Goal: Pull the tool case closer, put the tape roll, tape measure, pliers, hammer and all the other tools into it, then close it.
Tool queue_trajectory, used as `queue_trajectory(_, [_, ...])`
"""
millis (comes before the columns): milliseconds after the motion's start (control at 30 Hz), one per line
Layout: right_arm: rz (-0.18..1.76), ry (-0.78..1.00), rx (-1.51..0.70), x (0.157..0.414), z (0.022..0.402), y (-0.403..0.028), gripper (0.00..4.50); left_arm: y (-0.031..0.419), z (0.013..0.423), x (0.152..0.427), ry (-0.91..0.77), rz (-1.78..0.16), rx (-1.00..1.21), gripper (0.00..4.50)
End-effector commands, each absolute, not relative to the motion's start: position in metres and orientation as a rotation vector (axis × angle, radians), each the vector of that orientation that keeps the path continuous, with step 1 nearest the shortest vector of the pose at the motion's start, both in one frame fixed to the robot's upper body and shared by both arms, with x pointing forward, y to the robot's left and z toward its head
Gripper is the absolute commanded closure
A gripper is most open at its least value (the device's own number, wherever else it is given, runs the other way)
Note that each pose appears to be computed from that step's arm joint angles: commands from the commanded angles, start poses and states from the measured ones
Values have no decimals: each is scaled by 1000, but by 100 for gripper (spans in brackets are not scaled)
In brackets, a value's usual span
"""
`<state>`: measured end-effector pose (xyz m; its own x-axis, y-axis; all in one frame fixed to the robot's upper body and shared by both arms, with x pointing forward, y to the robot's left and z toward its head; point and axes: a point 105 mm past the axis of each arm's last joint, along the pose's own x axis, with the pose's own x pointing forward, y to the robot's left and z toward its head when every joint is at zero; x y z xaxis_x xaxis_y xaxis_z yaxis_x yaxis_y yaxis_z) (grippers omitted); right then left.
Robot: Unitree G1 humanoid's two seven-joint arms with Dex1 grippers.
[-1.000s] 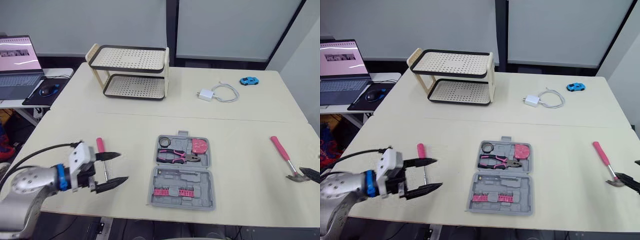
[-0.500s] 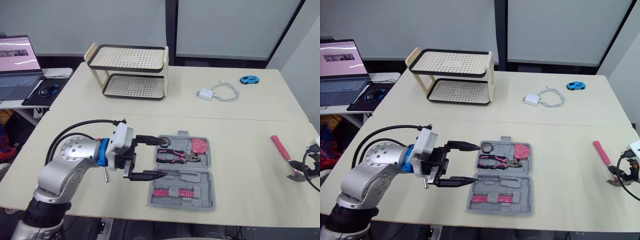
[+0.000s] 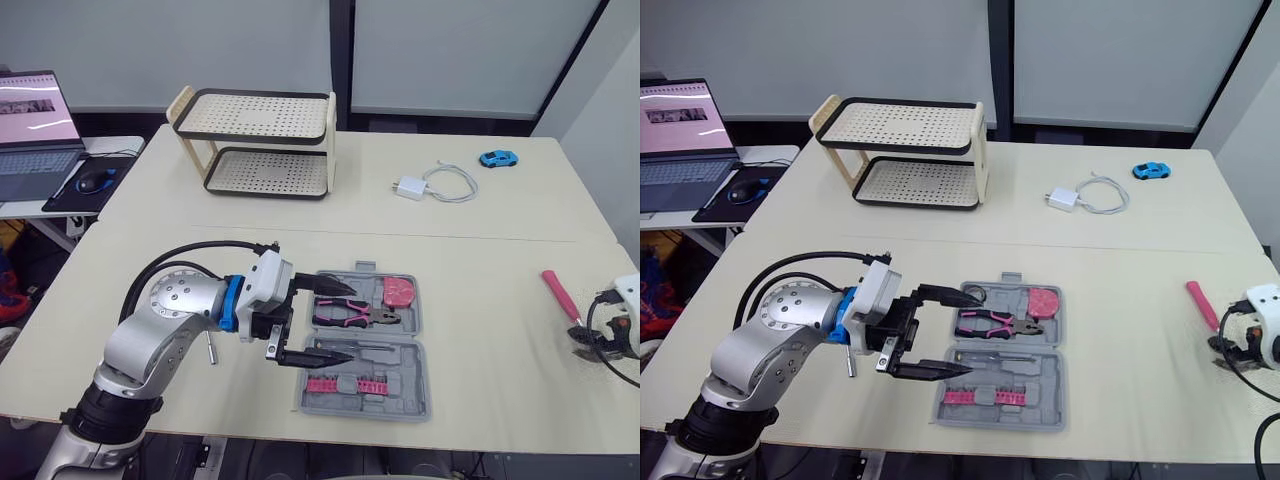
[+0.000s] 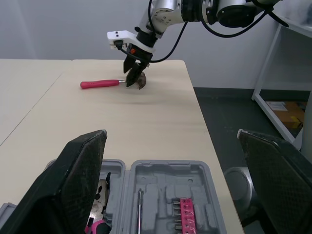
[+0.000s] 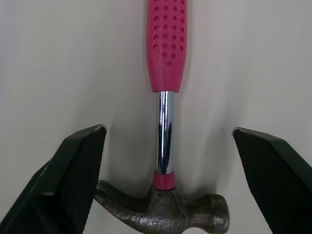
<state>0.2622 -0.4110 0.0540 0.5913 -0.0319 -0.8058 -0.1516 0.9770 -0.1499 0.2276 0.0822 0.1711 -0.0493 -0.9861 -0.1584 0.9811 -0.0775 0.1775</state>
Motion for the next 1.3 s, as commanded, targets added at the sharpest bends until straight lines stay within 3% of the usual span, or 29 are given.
queue_trajectory(33, [69, 918, -217, 263, 57, -413, 120, 80, 175, 227, -54, -1631, 291, 0])
queue_trajectory(133, [85, 915, -224, 261, 54, -412, 208, 79, 174, 227, -57, -1627, 292, 0])
queue_trajectory(533, [267, 785, -282, 253, 86, -363, 449, 99, 162, 243, -18, -1523, 343, 0])
queue_trajectory(733, [323, 759, -295, 245, 98, -327, 449, 107, 159, 244, -5, -1497, 359, 0])
queue_trajectory(900, [231, 673, -370, 258, 110, -340, 449, 108, 156, 240, -3, -1503, 364, 0])
queue_trajectory(933, [216, 680, -369, 258, 109, -345, 412, 108, 156, 238, -6, -1509, 362, 0])
queue_trajectory(1300, [188, 786, -342, 257, 79, -388, 187, 96, 163, 233, -41, -1557, 339, 0])
